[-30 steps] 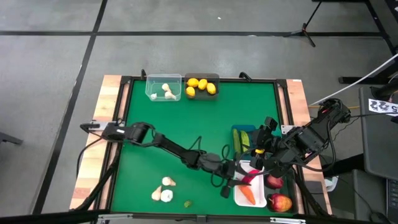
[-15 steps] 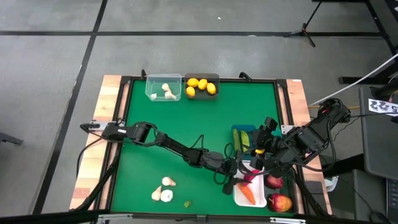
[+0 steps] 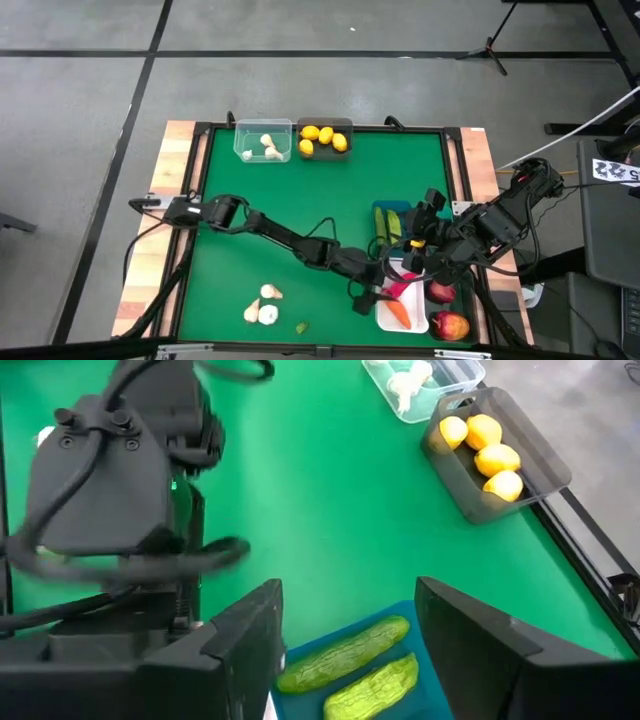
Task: Sort produce into baskets
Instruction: Put the green chili pepper into the white bin
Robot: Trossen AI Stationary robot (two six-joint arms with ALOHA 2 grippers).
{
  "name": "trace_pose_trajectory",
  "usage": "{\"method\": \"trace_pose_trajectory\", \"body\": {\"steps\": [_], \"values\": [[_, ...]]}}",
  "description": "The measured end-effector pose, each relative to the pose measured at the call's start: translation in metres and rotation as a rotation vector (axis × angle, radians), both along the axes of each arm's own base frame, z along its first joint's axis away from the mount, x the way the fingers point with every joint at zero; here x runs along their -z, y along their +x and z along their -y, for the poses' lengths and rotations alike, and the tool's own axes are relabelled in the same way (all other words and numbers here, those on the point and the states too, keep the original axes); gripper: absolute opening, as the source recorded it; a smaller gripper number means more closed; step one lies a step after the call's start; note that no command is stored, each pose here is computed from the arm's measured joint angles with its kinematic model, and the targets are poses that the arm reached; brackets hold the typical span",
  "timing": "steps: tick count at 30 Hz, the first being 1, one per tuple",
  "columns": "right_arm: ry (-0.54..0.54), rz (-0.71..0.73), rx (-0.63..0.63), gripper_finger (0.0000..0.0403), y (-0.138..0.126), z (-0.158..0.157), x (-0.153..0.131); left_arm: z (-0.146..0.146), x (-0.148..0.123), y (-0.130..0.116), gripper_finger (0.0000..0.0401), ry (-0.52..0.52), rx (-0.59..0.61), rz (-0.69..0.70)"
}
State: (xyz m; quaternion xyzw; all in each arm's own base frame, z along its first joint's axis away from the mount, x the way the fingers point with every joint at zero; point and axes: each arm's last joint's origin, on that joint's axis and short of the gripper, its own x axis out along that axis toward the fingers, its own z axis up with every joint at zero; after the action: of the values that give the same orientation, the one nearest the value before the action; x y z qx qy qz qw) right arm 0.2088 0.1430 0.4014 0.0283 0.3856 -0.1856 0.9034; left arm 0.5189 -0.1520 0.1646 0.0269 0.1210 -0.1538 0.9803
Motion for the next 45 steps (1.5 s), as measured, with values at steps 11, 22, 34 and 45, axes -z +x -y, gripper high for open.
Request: {"method": "trace_pose_trajectory", "body": {"steps": [11,22,34,45], "values": [[0.015,-0.020,-0.009,0.0230,-0.001,0.000,0.001,0.046,-0.018,-0.084,0.0262,0.171,0.048,-0.544],[0.016,-0.014,-0.009,0.0230,0.001,-0.001,0.001,0.107,-0.026,-0.182,0.0261,-0.030,-0.171,-0.733],[-0.010,-0.078,-0.019,0.0230,0.014,-0.013,0.016,0.144,-0.011,-0.208,0.0261,0.081,-0.350,-0.537],[0.022,-0.102,-0.035,0.0230,0.013,-0.013,0.017,0.155,0.040,-0.198,0.0261,0.039,-0.357,-0.592]]}}
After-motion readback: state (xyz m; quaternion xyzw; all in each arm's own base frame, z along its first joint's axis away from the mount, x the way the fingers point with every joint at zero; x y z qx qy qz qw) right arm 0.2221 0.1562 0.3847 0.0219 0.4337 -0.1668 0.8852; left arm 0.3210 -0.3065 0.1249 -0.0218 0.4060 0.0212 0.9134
